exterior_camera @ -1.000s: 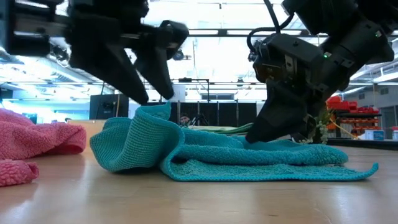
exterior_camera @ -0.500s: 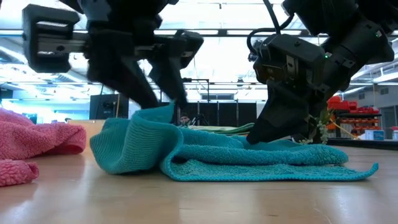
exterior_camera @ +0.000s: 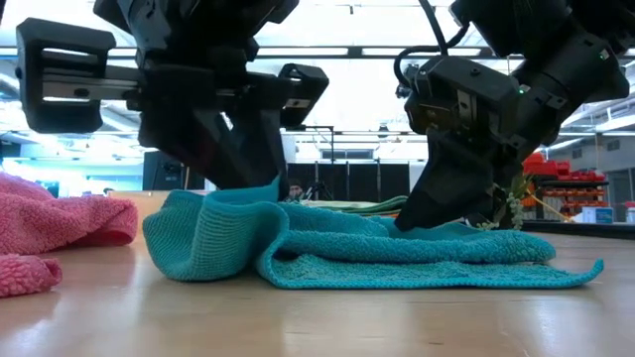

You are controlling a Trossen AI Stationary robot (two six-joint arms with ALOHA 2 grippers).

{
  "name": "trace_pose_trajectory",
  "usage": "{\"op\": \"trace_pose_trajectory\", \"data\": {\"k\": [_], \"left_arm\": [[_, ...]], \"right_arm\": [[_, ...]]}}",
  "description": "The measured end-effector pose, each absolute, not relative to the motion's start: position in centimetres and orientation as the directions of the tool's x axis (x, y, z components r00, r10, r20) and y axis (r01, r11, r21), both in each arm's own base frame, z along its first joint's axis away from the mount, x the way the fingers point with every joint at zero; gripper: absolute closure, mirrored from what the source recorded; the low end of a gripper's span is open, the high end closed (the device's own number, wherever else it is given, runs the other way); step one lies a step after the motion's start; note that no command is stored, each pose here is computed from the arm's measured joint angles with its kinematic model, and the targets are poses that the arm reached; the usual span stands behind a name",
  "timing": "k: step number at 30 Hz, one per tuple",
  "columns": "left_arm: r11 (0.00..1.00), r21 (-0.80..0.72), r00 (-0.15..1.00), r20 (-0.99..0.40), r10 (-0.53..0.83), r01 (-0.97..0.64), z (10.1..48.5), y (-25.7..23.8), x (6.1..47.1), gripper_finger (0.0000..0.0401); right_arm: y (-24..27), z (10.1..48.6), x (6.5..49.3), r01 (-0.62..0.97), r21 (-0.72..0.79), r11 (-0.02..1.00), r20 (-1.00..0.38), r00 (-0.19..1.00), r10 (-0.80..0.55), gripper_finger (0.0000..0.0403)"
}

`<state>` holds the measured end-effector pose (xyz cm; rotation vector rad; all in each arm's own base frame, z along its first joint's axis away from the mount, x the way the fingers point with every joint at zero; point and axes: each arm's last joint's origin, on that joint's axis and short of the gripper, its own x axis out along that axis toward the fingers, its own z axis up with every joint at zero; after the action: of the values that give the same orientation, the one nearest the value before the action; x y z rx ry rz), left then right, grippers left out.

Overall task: Fold microfiber towels
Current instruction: Fold the blue towel

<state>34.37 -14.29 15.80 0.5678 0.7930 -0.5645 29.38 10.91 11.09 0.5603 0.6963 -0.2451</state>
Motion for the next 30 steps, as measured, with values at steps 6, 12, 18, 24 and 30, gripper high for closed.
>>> {"op": "trace_pose_trajectory", "data": {"k": [6, 12, 18, 24, 30], "left_arm": [[0.710, 0.255, 0.577, -0.776, -0.254, 0.656, 15.9, -14.4, 34.3, 0.0360], [0.735, 0.229, 0.588, -0.762, -0.273, 0.638, 17.2, -15.3, 34.7, 0.0392], [0.743, 0.159, 0.500, -0.826, -0.260, 0.650, 21.1, -16.7, 34.1, 0.0396], [0.810, -0.054, 0.310, -0.907, -0.284, 0.584, 23.3, -18.0, 31.8, 0.0398], [0.821, -0.114, 0.267, -0.913, -0.308, 0.559, 21.9, -20.0, 30.2, 0.0398]], "right_arm": [[10.9, 11.1, 29.4, 0.394, 0.403, 0.826, -0.666, 0.745, -0.031, 0.0364], [10.9, 11.1, 29.3, 0.387, 0.390, 0.836, -0.669, 0.742, -0.032, 0.0364], [10.1, 13.0, 28.8, 0.389, 0.375, 0.841, -0.673, 0.738, -0.041, 0.0362], [8.4, 15.6, 26.4, 0.508, 0.297, 0.808, -0.744, 0.654, -0.137, 0.0339], [7.5, 16.2, 27.5, 0.475, 0.358, 0.804, -0.688, 0.716, -0.116, 0.0272]]}}
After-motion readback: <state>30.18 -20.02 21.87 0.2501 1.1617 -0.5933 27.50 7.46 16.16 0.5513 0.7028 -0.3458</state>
